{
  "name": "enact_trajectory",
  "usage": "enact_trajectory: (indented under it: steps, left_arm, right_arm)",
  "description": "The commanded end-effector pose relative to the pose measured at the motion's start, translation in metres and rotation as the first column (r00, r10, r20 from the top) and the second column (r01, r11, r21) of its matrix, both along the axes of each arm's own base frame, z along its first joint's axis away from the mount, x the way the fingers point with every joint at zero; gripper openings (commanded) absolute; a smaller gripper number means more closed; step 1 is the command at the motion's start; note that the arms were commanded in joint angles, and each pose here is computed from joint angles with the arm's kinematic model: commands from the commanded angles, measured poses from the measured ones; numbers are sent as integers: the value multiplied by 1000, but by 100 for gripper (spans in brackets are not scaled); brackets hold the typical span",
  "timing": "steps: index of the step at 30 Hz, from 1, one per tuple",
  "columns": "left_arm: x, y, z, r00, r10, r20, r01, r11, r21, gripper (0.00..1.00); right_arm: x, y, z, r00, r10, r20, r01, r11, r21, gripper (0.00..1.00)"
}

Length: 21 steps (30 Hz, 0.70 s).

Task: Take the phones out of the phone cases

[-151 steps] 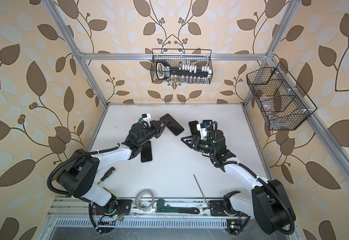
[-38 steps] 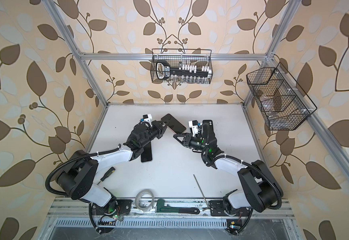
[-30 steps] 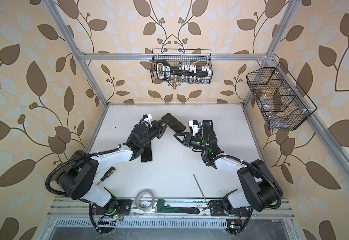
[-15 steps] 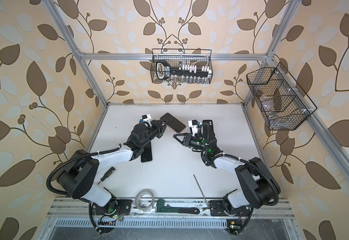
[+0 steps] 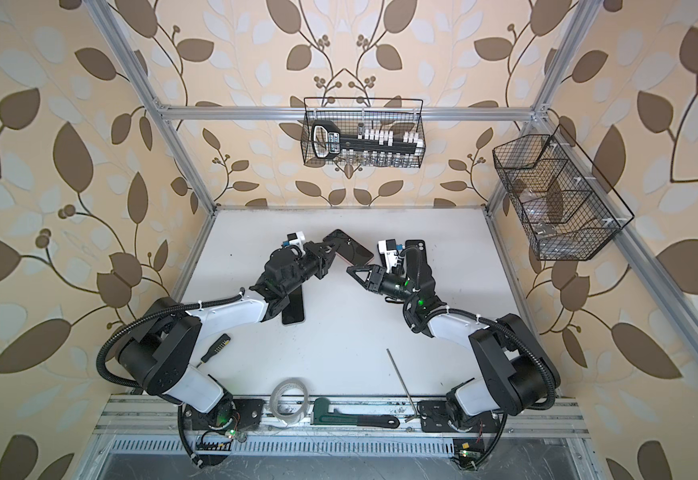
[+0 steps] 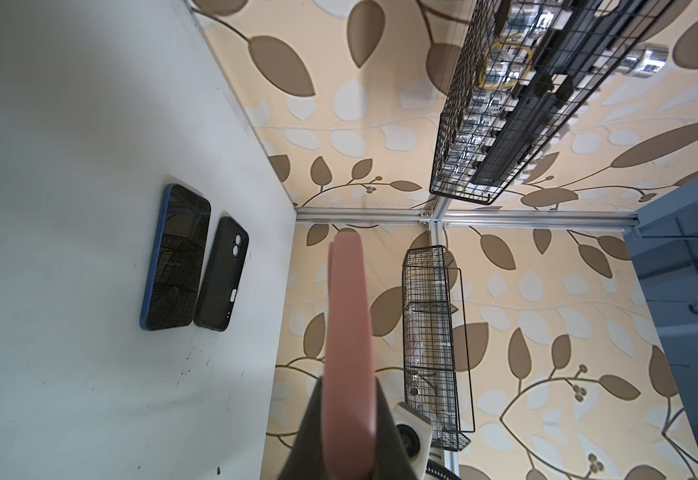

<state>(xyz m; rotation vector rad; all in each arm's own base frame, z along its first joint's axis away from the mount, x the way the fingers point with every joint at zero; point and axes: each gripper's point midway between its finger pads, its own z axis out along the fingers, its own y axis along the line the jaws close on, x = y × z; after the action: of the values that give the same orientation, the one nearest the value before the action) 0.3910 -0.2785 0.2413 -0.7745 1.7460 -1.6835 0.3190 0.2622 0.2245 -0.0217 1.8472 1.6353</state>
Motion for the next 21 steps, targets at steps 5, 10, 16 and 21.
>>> enact_trajectory:
  steps: [5, 10, 16, 21]
  left_arm:
    - [-4, -5, 34, 995, -24, 100, 31, 997, -67, 0]
    - [-5, -6, 36, 994, -29, 102, 36, 997, -69, 0]
    - [-7, -6, 36, 994, -29, 101, 37, 997, -71, 0]
    - [-7, -6, 35, 995, -29, 100, 36, 997, -68, 0]
  right_arm:
    - [1, -14, 19, 998, -55, 29, 54, 998, 31, 38]
    - [4, -16, 23, 998, -60, 26, 59, 997, 40, 35]
    - [7, -13, 22, 998, -52, 20, 51, 998, 47, 32]
    - [9, -6, 21, 999, -36, 18, 35, 998, 52, 29]
